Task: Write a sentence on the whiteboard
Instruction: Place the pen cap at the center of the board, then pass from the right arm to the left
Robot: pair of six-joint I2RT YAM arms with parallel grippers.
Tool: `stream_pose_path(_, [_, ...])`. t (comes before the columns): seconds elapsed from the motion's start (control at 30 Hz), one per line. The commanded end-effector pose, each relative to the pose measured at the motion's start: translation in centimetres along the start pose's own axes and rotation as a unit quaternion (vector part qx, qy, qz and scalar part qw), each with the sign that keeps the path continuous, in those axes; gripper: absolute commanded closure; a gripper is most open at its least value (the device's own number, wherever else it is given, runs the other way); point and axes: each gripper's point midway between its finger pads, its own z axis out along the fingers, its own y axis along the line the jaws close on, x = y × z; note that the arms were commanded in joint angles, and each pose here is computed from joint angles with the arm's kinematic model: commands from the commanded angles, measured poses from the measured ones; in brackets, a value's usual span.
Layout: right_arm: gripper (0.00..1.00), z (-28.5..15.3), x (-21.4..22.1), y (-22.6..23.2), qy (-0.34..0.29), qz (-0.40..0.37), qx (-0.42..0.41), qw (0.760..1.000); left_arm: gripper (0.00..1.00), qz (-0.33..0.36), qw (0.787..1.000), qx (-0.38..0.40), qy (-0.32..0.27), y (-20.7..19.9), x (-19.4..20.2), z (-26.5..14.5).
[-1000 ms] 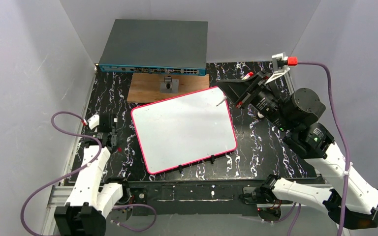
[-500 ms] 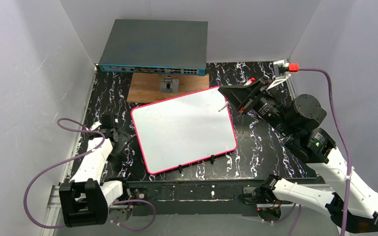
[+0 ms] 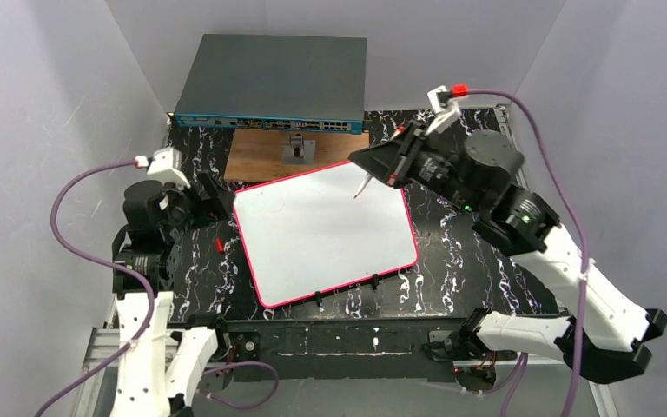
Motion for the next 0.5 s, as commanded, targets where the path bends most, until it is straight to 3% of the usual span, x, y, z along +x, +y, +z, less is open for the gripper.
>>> stream_pose_path(0.0, [0.99,1.4,2.7,1.5,0.066,0.07,-0.021,0.995,0.2,0.169,0.939,0.3,-0.023,-10.7,-0.8,-5.2])
stream_pose_path(0.17, [0.99,4.4,5.5,2.7,0.112,0.083,-0.021,0.99,0.18,0.234,0.873,0.426,-0.046,-16.7,-1.2,-9.9])
stream_pose_path(0.47, [0.99,7.2,7.3,4.9,0.128,0.102,-0.038,0.986,0.18,0.225,0.817,0.53,-0.026,-22.6,-2.0,-13.6])
